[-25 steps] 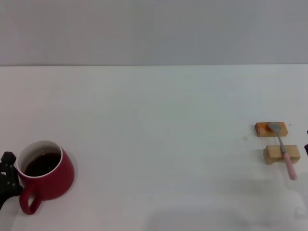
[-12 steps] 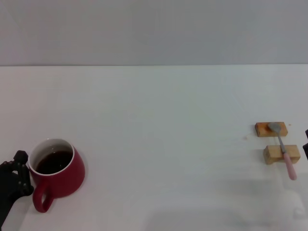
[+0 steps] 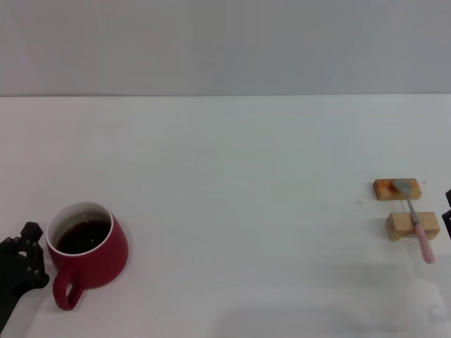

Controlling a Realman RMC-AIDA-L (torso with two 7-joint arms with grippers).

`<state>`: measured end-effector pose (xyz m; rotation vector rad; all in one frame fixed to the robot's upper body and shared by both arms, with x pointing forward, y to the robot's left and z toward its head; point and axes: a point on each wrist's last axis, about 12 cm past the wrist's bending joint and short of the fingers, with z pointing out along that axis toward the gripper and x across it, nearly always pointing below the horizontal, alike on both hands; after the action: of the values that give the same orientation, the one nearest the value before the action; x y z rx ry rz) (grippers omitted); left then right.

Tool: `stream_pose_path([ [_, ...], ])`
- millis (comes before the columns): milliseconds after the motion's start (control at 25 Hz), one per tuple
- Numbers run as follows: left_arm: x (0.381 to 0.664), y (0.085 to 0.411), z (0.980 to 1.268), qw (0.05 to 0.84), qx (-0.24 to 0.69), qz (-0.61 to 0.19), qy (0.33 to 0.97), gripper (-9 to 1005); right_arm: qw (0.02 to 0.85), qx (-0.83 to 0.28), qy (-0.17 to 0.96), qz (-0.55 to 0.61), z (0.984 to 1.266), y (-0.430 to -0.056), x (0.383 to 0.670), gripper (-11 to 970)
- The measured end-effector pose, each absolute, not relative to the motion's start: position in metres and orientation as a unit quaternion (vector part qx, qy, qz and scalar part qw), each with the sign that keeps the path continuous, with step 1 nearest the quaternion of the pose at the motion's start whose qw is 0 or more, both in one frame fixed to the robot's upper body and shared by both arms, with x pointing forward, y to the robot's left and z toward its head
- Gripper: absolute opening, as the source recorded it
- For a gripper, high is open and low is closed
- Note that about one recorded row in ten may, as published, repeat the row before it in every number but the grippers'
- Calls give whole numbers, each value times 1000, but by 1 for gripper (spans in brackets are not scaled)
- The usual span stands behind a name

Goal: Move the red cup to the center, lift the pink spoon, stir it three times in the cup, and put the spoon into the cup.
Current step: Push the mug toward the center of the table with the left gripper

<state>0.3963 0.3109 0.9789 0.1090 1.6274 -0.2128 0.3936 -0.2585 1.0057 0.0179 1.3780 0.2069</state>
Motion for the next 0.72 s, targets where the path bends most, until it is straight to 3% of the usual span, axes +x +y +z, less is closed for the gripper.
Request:
stream_pose_path([
  [720,406,286,980,676,85,-145,717,-2,767,9,635,94,1005,-259,391,635],
])
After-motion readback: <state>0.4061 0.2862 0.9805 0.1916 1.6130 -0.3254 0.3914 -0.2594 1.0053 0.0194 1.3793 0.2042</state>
